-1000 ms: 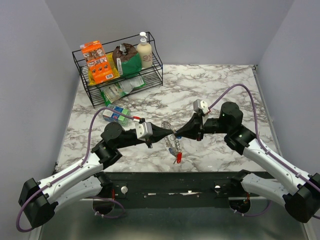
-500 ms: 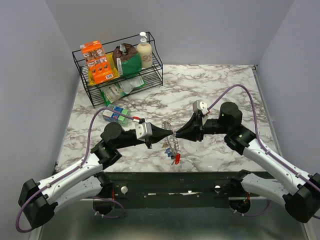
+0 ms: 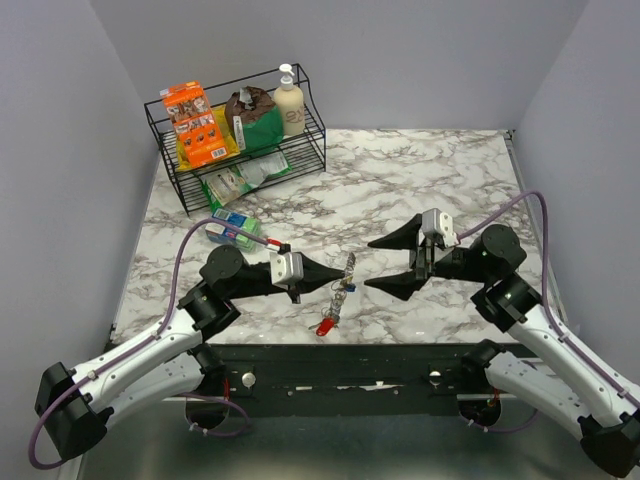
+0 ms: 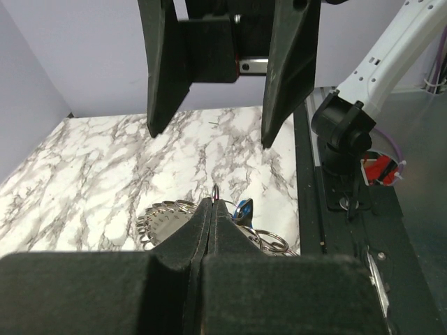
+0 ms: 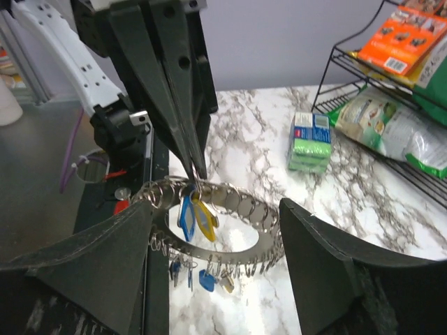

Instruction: Put the keys on the keyring

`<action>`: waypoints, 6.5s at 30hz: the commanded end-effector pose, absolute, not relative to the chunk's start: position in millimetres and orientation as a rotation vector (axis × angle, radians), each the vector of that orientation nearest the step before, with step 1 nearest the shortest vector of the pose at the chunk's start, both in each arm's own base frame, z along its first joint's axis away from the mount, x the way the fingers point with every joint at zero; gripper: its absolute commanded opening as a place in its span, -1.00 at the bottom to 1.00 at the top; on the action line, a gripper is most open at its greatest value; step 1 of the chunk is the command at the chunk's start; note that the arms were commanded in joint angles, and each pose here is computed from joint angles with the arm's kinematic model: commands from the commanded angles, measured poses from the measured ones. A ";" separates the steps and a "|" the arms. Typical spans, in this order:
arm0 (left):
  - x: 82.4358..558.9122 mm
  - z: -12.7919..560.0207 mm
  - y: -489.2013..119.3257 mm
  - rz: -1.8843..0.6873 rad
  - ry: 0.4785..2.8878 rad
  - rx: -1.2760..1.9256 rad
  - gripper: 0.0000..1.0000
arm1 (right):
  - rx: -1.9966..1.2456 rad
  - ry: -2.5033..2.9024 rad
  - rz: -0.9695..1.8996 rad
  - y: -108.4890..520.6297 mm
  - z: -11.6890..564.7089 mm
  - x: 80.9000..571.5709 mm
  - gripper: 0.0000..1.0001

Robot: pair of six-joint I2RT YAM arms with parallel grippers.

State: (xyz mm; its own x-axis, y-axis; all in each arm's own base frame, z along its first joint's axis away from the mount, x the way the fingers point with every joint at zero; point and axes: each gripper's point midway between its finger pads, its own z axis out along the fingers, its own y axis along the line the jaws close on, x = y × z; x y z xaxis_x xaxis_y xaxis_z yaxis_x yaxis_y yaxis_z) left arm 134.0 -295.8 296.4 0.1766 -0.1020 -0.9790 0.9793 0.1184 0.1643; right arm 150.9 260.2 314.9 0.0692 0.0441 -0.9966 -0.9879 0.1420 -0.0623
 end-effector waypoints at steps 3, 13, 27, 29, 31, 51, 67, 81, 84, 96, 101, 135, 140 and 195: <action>122.7 329.3 -295.6 -1.069 0.925 1.150 -1.00 | -1.148 1.131 1.212 272.4 322.2 140.8 0.50; 127.3 337.1 -301.4 -1.084 0.895 1.122 -1.00 | -1.174 1.139 1.273 280.0 315.0 138.1 0.13; 128.9 346.2 -303.1 -1.083 0.867 1.103 -1.00 | -1.210 1.163 1.314 285.7 301.1 137.1 -0.18; 128.2 346.7 -303.4 -1.101 0.865 1.092 -1.00 | -1.209 1.162 1.314 285.9 300.8 137.3 -0.28; 126.1 348.3 -304.0 -1.120 0.858 1.086 -1.00 | -1.214 1.155 1.320 286.4 301.8 136.3 -0.51; 130.7 332.9 -298.6 -1.053 0.948 1.131 -0.99 | -1.187 1.216 1.255 284.8 301.8 146.9 -0.99; 139.2 301.3 -286.7 -0.928 1.173 1.273 0.18 | -1.236 1.416 1.177 286.9 277.3 168.4 -0.99; 172.0 269.4 -296.1 -0.812 1.491 1.437 0.25 | -1.220 1.677 1.057 284.8 239.5 194.9 -0.99; 174.8 260.1 -300.5 -0.819 1.517 1.460 0.24 | -1.221 1.679 1.053 284.7 237.8 195.6 -0.99; 187.8 250.9 -315.3 -0.813 1.511 1.493 0.19 | -1.237 1.658 1.069 285.5 237.7 191.2 -0.99; 191.5 248.5 -319.8 -0.811 1.506 1.513 0.06 | -1.238 1.653 1.071 285.2 237.5 190.2 -0.99; 192.4 240.1 -314.0 -0.825 1.514 1.562 -1.00 | -1.186 1.641 1.036 284.0 245.8 196.8 -0.91; 191.7 244.3 -316.8 -0.853 1.488 1.483 -1.00 | -1.140 1.633 1.019 281.7 254.4 199.1 -0.49; 159.5 352.3 -282.7 -1.139 0.729 0.716 -1.00 | -0.912 1.292 1.048 253.8 325.9 178.8 0.61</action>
State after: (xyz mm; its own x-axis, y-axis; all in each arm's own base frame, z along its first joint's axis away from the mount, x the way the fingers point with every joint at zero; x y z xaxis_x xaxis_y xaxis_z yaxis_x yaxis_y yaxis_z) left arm 177.3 -288.7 319.7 0.1759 -0.4305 -0.8853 0.9509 0.3070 0.0396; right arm 192.2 252.4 314.1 -0.0684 0.0605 -0.9958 -0.9291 0.3598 0.0856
